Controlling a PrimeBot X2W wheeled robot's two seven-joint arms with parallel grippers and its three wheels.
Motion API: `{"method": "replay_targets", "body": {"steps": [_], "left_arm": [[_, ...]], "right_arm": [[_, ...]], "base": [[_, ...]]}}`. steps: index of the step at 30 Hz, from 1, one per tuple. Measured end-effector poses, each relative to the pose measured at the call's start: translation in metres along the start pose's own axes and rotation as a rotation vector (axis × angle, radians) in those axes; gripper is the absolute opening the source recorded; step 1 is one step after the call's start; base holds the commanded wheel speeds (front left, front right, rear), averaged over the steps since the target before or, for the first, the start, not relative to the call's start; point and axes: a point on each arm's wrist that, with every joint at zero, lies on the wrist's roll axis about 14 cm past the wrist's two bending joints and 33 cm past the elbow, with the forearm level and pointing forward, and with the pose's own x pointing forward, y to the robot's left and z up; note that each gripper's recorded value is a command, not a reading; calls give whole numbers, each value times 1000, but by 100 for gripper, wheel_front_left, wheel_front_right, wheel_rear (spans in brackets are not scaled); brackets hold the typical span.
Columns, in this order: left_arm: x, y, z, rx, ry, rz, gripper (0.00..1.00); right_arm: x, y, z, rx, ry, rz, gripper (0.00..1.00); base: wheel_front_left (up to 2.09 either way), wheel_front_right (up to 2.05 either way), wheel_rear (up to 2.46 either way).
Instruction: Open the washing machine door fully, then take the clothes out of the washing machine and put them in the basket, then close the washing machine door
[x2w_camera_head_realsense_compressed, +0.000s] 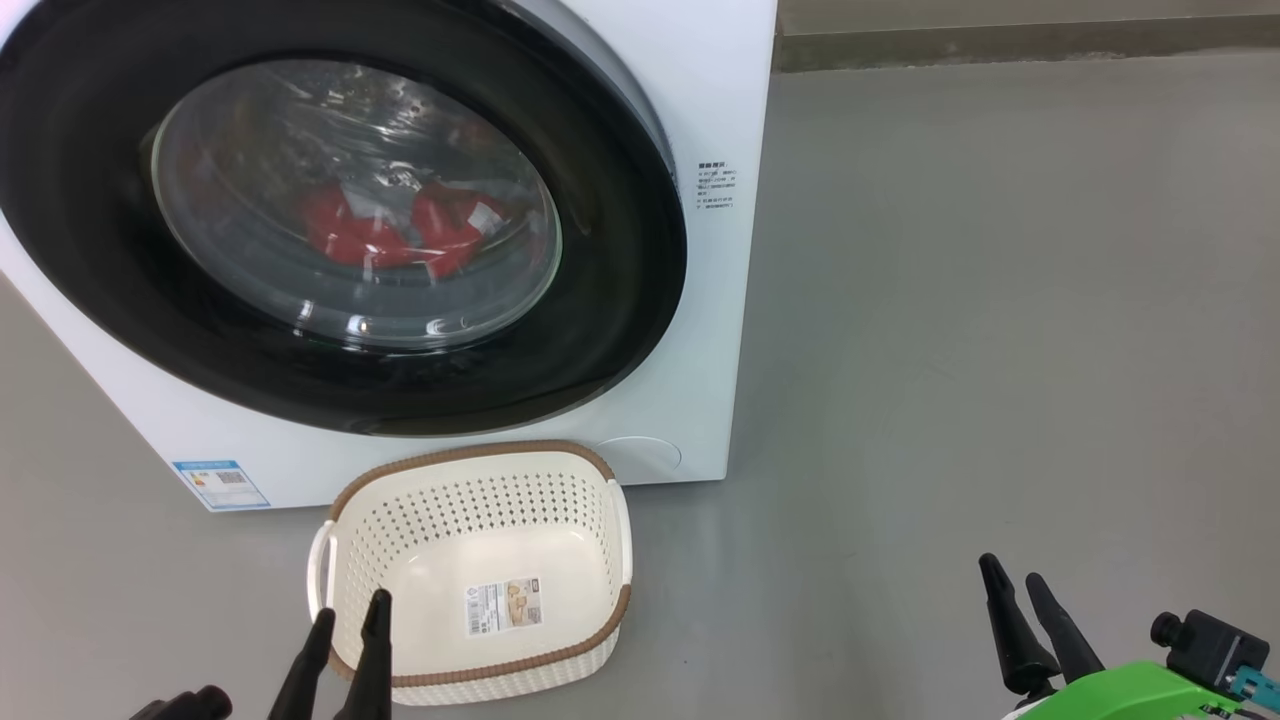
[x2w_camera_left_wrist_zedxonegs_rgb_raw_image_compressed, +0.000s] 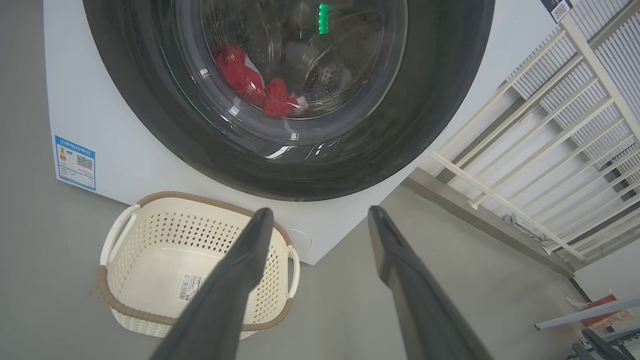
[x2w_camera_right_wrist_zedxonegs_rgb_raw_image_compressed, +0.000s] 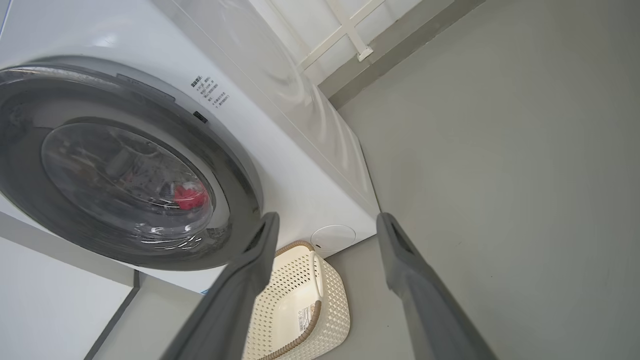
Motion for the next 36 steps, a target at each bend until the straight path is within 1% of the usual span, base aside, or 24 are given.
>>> {"method": "replay_targets", "body": {"steps": [24,33,36], "left_arm": [[-9,-10,-1,281,-19,-58,100],[-10,-14,0,353,-36,-82,100],[-10,-14,0,362,-39,-84,100]], "right_arm": [[-4,3,-5,-251,-7,33,100],[-6,4,-7,-330,-12,49,100],[-7,5,-7,-345,-17,52,100]], "base": [[0,0,0],[0,0,0],[0,0,0]]}}
